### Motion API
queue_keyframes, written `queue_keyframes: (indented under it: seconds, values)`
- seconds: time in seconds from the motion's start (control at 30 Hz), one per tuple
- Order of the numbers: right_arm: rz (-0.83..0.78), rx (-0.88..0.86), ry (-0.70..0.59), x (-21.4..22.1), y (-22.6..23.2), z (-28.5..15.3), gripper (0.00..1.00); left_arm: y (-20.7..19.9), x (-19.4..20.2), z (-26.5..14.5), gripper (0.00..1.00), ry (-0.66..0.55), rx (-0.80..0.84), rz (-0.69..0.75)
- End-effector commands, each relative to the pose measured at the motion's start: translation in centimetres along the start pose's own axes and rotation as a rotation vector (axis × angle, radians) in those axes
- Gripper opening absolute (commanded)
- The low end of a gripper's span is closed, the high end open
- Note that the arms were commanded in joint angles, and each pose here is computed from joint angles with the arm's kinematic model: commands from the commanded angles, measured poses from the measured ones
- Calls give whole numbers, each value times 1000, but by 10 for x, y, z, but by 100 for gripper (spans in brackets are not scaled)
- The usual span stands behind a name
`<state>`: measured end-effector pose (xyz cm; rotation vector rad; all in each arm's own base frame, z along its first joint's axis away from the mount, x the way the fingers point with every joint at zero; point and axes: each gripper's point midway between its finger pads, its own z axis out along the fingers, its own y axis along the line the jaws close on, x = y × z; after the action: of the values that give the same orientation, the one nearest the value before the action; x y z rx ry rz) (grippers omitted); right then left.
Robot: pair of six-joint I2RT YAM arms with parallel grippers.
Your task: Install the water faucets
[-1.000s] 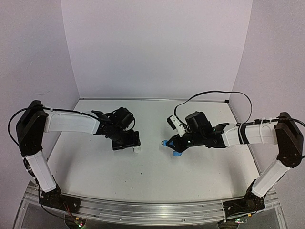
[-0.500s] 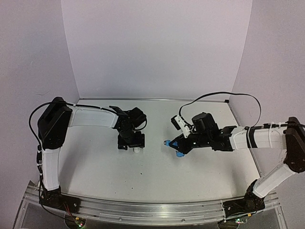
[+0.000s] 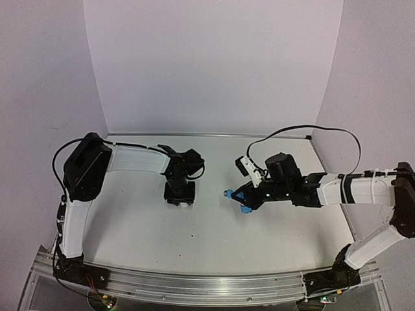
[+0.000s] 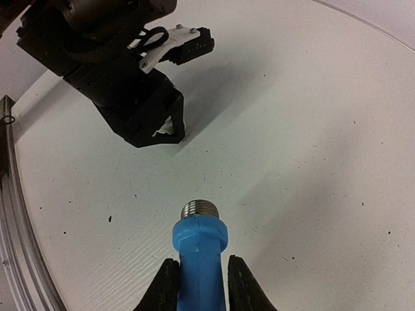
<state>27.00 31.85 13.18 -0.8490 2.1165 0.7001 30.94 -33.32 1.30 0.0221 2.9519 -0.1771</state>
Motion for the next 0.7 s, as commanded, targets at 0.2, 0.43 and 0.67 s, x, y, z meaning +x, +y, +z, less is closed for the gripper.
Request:
queue_keyframes:
  seconds: [0.2,0.43,0.67]
  values:
    - [-40,-10,-123,-33,9,-23,0,-10,-21,-46,11,-110,50,45]
    - [-85,-51,-216,-72,23,-41,0,-26,-27,-134,2,-204,241,76]
    - [-279,-228,-340,-124,65,-53,0,-54,2,-268,0,-252,722,161]
